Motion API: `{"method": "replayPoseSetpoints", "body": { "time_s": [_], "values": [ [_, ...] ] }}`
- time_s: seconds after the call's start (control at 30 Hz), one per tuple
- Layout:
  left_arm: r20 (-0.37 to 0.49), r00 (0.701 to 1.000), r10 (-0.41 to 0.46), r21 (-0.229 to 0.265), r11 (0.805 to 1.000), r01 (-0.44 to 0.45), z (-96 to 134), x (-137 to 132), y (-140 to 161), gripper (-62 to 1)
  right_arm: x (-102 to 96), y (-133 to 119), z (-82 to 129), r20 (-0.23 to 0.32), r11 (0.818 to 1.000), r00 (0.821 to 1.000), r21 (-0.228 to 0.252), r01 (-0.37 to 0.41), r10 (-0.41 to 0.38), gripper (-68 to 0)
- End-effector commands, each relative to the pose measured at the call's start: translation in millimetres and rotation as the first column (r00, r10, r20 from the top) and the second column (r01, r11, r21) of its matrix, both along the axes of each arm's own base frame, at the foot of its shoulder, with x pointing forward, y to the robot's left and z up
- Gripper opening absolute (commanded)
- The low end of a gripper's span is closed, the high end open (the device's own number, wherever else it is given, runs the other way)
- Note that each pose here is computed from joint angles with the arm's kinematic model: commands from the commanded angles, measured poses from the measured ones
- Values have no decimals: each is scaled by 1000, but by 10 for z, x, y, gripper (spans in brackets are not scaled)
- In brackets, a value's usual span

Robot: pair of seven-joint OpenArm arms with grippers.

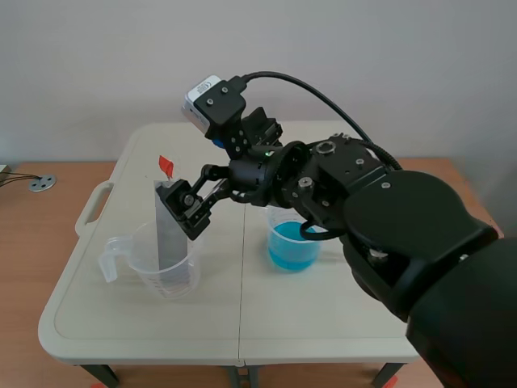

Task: Hold the metal plate by the orange handle, dip it into the blue solution, take it out and point at it, then put the plate back in the beaker on the left.
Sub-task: 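Lift the metal plate out of the left beaker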

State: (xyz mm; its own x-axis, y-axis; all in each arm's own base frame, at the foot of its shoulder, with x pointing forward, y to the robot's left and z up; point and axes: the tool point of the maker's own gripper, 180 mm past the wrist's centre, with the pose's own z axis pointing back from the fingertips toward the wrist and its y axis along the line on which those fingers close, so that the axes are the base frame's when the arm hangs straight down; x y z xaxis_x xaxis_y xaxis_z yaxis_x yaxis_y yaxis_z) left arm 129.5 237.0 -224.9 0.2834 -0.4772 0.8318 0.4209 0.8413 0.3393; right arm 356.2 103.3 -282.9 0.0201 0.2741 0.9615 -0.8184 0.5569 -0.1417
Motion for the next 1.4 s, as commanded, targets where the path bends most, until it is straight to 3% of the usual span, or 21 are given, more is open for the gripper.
{"method": "replayPoseSetpoints", "body": {
  "time_s": [0.0, 0.27, 0.5, 0.67, 0.87, 1.37],
  "values": [
    [23, 1000, 1, -14, 1000, -1, 43, 16, -19, -586, 56, 83, 179, 46, 999, 999, 40, -15, 13, -12],
    [23, 1000, -1, -14, 1000, 1, 44, 18, -22, -586, 10, 275, 126, 53, 998, 997, 39, -53, 50, -12],
    [23, 1000, -1, -14, 1000, 1, 44, 18, -22, -586, 29, 346, 215, 76, 996, 996, 74, -55, 49, -14],
    [24, 1000, -2, -14, 1000, 2, 44, 19, -22, -586, 31, 346, 225, 80, 995, 996, 77, -56, 50, -118],
    [24, 1000, -2, -14, 1000, 2, 44, 19, -22, -586, 30, 342, 204, 74, 996, 996, 72, -54, 49, -155],
    [24, 1000, -1, -14, 1000, 2, 44, 19, -22, -586, 30, 336, 173, 65, 997, 997, 63, -52, 48, -429]
  ]
}}
